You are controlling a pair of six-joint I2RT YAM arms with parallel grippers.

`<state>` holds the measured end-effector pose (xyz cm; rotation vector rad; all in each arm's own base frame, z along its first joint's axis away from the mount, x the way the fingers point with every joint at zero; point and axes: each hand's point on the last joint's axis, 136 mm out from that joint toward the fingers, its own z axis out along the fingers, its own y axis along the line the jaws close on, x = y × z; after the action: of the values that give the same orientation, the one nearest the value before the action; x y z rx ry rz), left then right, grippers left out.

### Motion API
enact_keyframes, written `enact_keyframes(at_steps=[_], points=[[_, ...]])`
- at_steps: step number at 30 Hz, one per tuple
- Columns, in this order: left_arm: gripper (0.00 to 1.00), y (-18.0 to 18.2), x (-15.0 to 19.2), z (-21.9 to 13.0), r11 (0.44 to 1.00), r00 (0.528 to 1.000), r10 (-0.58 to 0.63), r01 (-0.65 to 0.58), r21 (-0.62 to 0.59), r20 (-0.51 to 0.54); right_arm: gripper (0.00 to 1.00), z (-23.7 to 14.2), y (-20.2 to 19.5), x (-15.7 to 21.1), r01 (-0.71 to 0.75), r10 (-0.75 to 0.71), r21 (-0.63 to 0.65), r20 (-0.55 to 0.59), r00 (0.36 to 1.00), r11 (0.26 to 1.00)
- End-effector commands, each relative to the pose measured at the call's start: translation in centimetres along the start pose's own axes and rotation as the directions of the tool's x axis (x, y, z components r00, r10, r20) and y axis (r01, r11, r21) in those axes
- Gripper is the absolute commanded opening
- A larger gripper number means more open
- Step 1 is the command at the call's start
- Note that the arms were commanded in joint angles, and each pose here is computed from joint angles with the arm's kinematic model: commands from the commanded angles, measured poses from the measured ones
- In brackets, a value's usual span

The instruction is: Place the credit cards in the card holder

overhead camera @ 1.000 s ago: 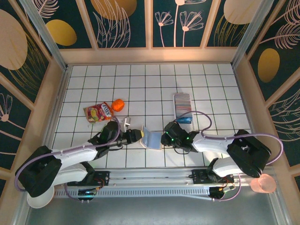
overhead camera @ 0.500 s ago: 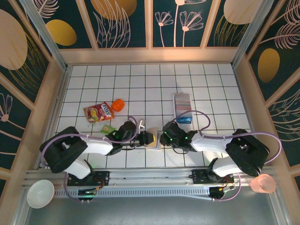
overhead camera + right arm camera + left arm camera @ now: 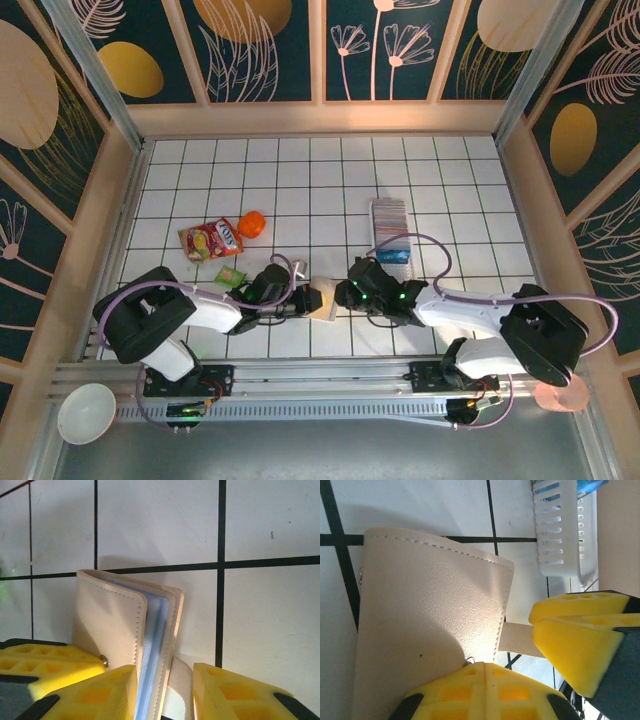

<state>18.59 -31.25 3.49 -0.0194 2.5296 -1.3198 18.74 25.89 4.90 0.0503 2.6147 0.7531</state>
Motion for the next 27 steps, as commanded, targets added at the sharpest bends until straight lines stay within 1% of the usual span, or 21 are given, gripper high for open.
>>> enact_keyframes(at_steps=[1, 4, 9, 12, 15, 20, 25, 27], points=[[0.0, 2.2, 0.6, 0.3, 0.997, 1.0, -0.007, 0.006, -0.078, -0.013, 0.35, -0.9, 0.2, -1.1, -0.008, 0.007, 0.013, 0.04, 0.999, 1.0], [0.0, 1.2, 0.2, -0.1, 0.999, 1.0, 0.003, -0.003, -0.053, 0.0, 0.35, -1.1, -0.2, -1.0, -0.015, 0.014, 0.023, 0.035, 0.999, 1.0], [0.0, -0.4, -1.3, -1.8, 0.992, 0.996, 0.083, -0.079, -0.102, 0.04, 0.37, -1.5, -0.6, -0.7, -0.018, 0.017, 0.032, 0.02, 1.0, 0.999], [0.0, -0.4, -1.8, -2.8, 0.988, 0.993, 0.092, -0.082, -0.13, 0.07, 0.38, -1.8, -0.7, -0.5, -0.024, 0.023, 0.021, 0.021, 1.0, 1.0], [0.0, 0.0, -1.5, -3.4, 0.989, 0.994, 0.079, -0.068, -0.134, 0.077, 0.38, -2.0, -0.8, -0.4, -0.028, 0.028, 0.016, 0.019, 0.999, 0.999], [0.0, 2.2, -0.7, -4.1, 0.981, 0.995, 0.054, -0.038, -0.188, 0.082, 0.38, -2.3, -1.1, -0.2, -0.029, 0.029, 0.03, 0.007, 1.0, 0.999], [0.0, 2.7, 0.2, -4.3, 0.984, 0.997, 0.039, -0.028, -0.178, 0.062, 0.38, -2.7, -1.4, 0.0, -0.044, 0.044, 0.031, 0.003, 0.999, 0.999], [0.0, 2.7, 0.3, -4.3, 0.986, 0.998, 0.038, -0.028, -0.165, 0.059, 0.36, -2.8, -1.5, 0.2, -0.051, 0.051, 0.029, 0.0, 0.999, 0.998]])
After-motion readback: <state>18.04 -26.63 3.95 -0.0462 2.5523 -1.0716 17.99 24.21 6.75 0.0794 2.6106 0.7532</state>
